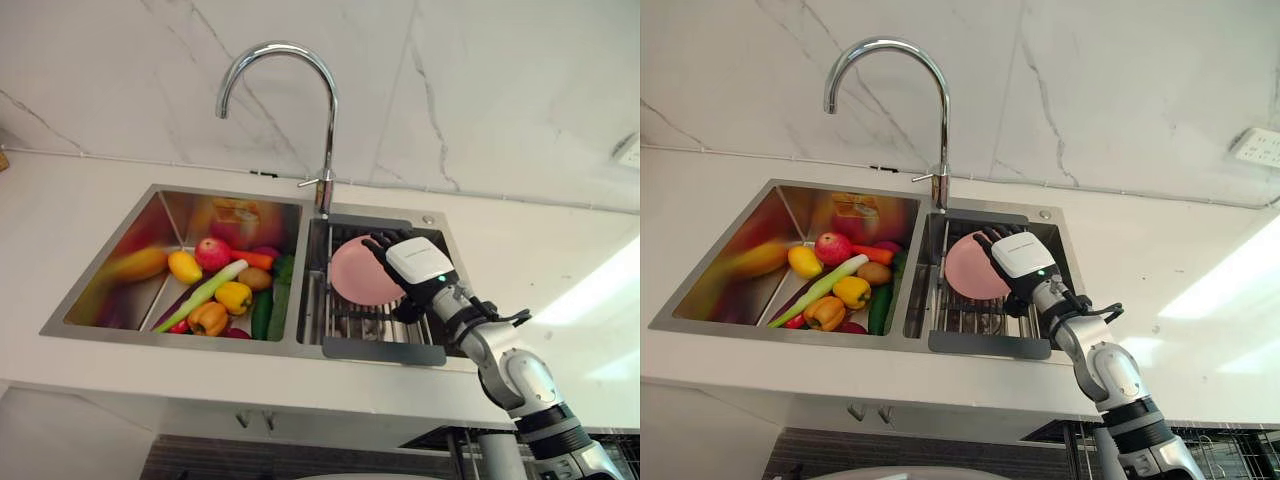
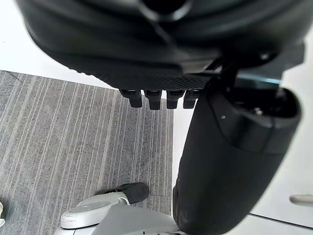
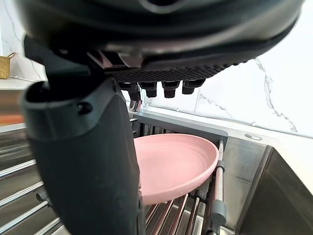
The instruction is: Walk over to the sink, pick up the cup, carry it to the dishwasher, place the cup inside the dishwasher, then close the dishwasher door
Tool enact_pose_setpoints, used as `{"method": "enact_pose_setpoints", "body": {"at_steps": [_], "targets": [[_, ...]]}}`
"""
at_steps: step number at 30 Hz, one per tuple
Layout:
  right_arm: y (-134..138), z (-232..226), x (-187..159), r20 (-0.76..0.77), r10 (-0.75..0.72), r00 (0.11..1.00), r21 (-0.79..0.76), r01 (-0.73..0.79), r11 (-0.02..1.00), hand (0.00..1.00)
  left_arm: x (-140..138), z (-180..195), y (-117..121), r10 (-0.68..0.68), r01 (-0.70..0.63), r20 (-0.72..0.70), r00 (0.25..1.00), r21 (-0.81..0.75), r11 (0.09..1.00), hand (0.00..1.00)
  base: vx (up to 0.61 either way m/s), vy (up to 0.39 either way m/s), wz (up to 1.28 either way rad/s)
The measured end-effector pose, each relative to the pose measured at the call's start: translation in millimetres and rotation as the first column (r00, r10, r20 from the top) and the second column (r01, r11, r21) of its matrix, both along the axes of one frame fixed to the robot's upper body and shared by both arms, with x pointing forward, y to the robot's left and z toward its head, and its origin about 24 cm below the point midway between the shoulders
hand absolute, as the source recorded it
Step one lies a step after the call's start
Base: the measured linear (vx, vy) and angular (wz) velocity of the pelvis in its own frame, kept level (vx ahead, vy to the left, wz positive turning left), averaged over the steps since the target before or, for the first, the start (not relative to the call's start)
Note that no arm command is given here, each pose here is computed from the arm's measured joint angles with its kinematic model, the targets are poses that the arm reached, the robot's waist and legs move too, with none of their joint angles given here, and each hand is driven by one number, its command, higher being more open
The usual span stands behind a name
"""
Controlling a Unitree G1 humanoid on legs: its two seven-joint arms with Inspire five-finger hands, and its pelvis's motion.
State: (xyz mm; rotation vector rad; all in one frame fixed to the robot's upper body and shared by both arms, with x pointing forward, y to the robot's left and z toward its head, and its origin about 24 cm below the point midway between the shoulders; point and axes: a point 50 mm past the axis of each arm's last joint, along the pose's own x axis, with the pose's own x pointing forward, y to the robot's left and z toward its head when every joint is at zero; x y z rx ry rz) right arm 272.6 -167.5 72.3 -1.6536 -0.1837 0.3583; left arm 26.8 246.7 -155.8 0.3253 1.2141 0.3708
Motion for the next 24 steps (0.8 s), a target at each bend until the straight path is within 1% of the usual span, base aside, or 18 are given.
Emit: {"method": "enact_pose_setpoints", "body": {"at_steps": [4, 9, 16, 17, 24], "targets": [[-1.1, -11.9, 1.0, -0.04, -0.035, 0.999, -0.011, 0.034, 0.999, 1.0, 0.0, 0.0, -0.1, -0.001, 0.001, 0.0, 1.0, 0.0, 1.0, 1.0, 0.0, 0.0, 0.0], [1.6, -20.7, -0.3, -0.079, -0.032, 0.996, -0.023, 0.03, 0.999, 1.0, 0.9, 0.3, -0.4, -0.003, 0.003, 0.004, 1.0, -0.001, 1.0, 1.0, 0.0, 0.0, 0.0], [2.4, -19.9, 1.9, -0.077, -0.036, 0.996, -0.026, 0.034, 0.999, 1.0, 2.4, 0.5, -0.8, -0.005, 0.005, 0.009, 1.0, -0.005, 1.0, 1.0, 0.0, 0.0, 0.0], [2.3, -19.9, 2.0, -0.076, -0.037, 0.996, -0.026, 0.035, 0.999, 0.0, 2.5, 0.5, -0.8, -0.005, 0.005, 0.009, 1.0, -0.005, 1.0, 1.0, 0.0, 0.0, 0.0], [1.4, -25.9, 5.0, -0.055, -0.042, 0.998, -0.045, 0.04, 0.998, 0.0, 3.0, 0.6, -1.2, -0.005, 0.005, 0.008, 1.0, -0.005, 1.0, 1.0, 0.0, 0.0, 0.0]]}}
